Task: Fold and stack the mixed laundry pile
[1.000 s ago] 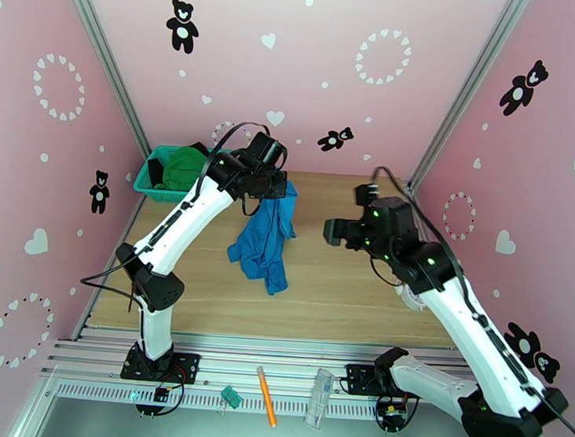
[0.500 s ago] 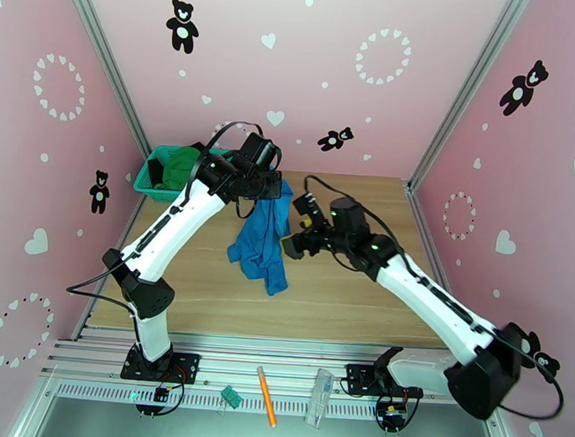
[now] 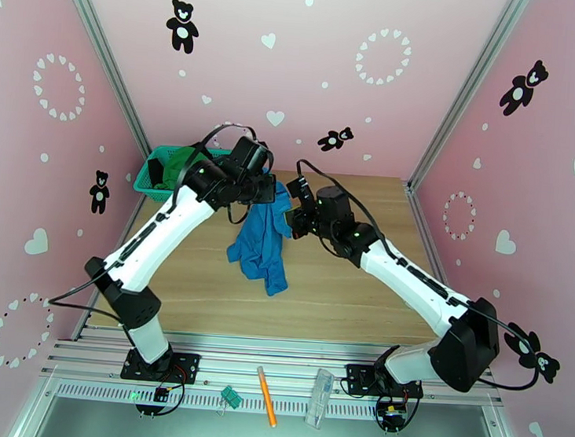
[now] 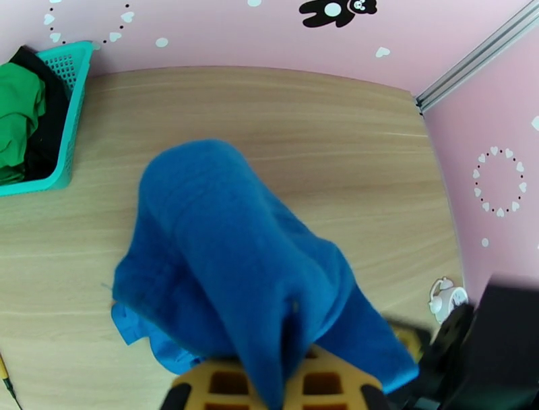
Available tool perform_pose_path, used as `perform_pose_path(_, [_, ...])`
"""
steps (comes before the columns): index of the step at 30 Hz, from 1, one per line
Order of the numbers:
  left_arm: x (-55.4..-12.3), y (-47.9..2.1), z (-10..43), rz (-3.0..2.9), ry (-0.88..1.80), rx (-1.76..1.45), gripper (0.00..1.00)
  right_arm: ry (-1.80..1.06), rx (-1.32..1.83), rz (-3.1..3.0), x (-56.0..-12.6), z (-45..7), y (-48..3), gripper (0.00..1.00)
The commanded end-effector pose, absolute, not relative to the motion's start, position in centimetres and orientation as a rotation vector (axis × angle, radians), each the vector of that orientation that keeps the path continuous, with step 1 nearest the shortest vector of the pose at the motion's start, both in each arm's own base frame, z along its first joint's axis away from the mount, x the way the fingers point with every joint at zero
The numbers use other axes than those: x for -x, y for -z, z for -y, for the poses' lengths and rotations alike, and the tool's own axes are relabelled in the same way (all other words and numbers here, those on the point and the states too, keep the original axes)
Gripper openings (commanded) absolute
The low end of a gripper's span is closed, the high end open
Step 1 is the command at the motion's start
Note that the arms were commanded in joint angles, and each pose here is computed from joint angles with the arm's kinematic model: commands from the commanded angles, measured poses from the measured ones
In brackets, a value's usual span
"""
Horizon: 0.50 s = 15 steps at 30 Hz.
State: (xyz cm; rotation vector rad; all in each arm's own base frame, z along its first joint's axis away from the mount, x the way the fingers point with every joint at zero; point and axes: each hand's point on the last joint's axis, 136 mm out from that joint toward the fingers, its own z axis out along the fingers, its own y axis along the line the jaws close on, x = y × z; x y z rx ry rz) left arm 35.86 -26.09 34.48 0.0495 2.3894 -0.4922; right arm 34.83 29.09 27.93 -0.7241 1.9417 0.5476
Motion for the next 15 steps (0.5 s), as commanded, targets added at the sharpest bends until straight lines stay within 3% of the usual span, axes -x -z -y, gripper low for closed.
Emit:
perform_pose_path(1, [-34.6,-36.7,25.5,-2.332,0.545,-0.074,0.0,-0.372,0.683,-1.836,-35.4,-24.9,-34.0,0.0])
perform_pose_path(2, [-34.4,-36.4,25.2,-2.341,0.527,-0.087,0.03,-0.329,0.688,-1.84,-35.5,-23.5,-34.8,0.0])
perform_pose_path(3, [-34.2,-36.0,25.0,-2.35,0.509,-0.097,0.12,-0.297,0.693,-1.85,-35.8,-22.2,-35.2,0.0])
perform_pose_path(7, [-33.9,-32.9,25.9,-2.416,0.511,-0.173,0.81,-0.148,0.678,-1.971,-37.1,-16.8,-35.5,0.0])
perform_pose_path(8, [-33.9,-31.8,26.5,-2.435,0.532,-0.199,0.92,-0.116,0.654,-2.008,-37.5,-15.7,-35.0,0.0])
perform_pose_path(12, [-33.9,-27.6,27.2,-2.491,0.524,-0.249,0.96,-0.085,0.597,-2.105,-38.3,-13.7,-32.4,0.0])
perform_pose_path(15, [-33.5,-24.4,26.5,-2.526,0.458,-0.28,0.92,-0.046,0.528,-2.159,-39.2,-12.2,-30.3,0.0])
